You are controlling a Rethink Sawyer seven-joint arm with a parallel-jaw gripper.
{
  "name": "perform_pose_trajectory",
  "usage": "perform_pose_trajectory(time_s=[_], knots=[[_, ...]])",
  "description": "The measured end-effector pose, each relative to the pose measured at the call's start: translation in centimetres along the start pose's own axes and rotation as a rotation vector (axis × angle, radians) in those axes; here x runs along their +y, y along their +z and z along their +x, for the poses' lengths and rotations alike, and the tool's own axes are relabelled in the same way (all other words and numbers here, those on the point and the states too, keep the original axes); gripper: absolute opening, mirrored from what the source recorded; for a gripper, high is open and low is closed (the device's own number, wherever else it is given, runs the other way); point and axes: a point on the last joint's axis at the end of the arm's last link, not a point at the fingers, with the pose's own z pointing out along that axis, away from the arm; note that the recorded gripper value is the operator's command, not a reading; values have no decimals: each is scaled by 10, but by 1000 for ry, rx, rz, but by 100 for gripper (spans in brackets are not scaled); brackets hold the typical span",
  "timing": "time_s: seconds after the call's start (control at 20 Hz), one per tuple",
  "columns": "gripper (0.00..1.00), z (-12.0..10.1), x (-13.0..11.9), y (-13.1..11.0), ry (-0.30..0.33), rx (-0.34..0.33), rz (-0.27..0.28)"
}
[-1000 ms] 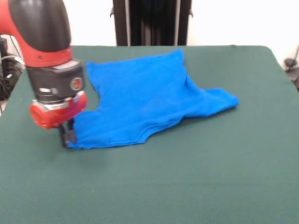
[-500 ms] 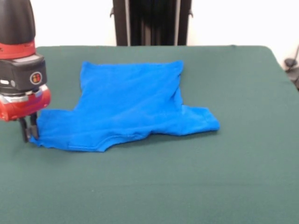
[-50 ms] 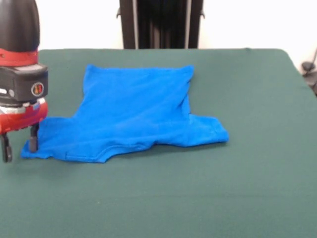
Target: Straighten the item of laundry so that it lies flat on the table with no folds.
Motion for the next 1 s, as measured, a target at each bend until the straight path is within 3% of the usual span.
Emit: perform_pose_trajectory(time_s=[0.15,0.2,0.45,0.75,1.0], knots=[[100,13,6,4,-28,-6,-70],[100,22,11,10,-45,-4,-134],[100,28,16,15,-68,-12,-212],[100,25,17,14,-66,-15,-207],[100,19,13,8,-59,-25,-133]])
